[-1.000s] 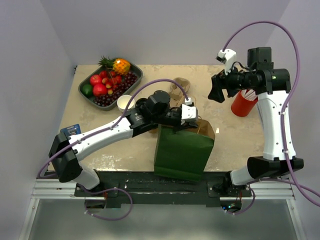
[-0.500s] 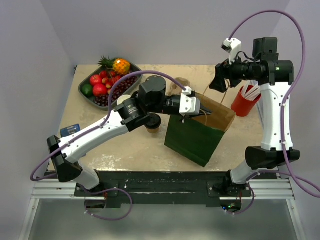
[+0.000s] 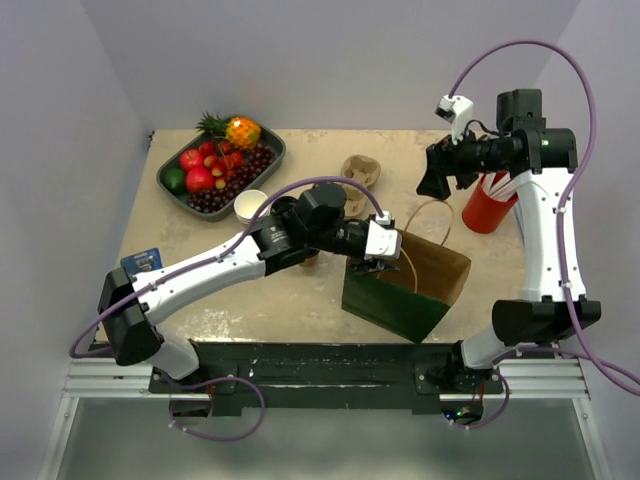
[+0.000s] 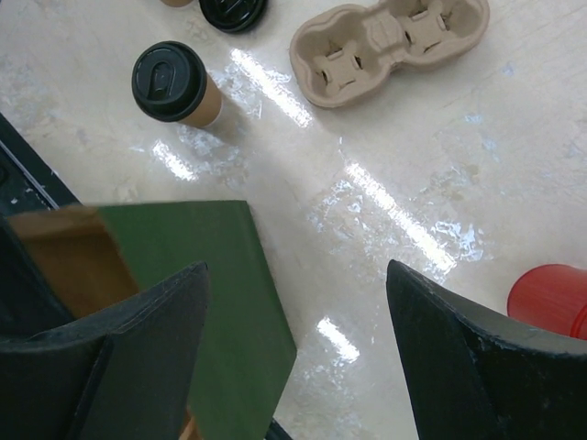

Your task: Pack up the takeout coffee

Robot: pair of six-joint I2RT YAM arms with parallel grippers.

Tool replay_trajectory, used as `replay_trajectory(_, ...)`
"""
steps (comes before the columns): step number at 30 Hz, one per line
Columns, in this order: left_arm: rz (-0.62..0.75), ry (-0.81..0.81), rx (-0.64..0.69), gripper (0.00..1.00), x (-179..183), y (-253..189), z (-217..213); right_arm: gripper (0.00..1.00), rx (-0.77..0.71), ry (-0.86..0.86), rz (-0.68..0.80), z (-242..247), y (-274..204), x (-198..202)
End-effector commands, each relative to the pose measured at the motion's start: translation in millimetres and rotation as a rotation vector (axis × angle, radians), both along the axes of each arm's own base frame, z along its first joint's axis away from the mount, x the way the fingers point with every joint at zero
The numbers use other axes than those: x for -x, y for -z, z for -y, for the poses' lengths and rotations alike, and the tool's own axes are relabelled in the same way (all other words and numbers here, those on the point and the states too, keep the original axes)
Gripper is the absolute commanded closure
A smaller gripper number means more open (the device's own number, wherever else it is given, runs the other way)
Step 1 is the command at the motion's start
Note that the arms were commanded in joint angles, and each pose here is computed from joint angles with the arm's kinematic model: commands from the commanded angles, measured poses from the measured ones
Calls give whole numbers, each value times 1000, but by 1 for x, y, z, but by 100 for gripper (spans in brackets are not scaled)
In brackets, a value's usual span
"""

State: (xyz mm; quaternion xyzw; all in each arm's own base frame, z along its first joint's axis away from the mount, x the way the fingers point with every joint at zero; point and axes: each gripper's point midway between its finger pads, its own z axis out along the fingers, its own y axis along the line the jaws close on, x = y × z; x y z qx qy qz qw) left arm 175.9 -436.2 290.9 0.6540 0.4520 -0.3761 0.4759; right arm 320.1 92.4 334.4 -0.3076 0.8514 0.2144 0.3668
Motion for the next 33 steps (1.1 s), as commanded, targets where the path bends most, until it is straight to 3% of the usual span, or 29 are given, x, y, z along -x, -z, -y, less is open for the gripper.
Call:
replay_trajectory(1,107,72,103,45,9,-58,1,20,0,-20,27,2,-12,16)
replay_trajectory(5,109,69,154,45,12,-85,-1,20,-115,31,56,10,-40,21)
replay_trajectory(8,98,76,176,44,15,-103,-1,20,-122,11,72,7,-55,32)
replay_trajectory(15,84,85,168,48,18,-104,-3,20,-49,24,-5,16,-15,57)
replay_trajectory(24,74,97,140,64,22,-94,-6,22,-49,8,-64,14,9,76)
replay_trajectory(27,75,100,147,83,22,-96,-5,37,-79,-27,-50,8,5,75)
replay_trajectory(28,78,99,152,95,22,-98,-5,56,-95,-38,-46,6,2,74)
replay_trajectory(29,83,98,158,100,22,-101,-5,68,-113,-49,-47,3,-1,72)
replay_trajectory(32,113,70,178,100,15,-115,-6,100,-167,-98,39,-7,-32,65)
replay_trajectory(33,129,58,183,100,11,-119,-6,100,-183,-116,96,-10,-51,61)
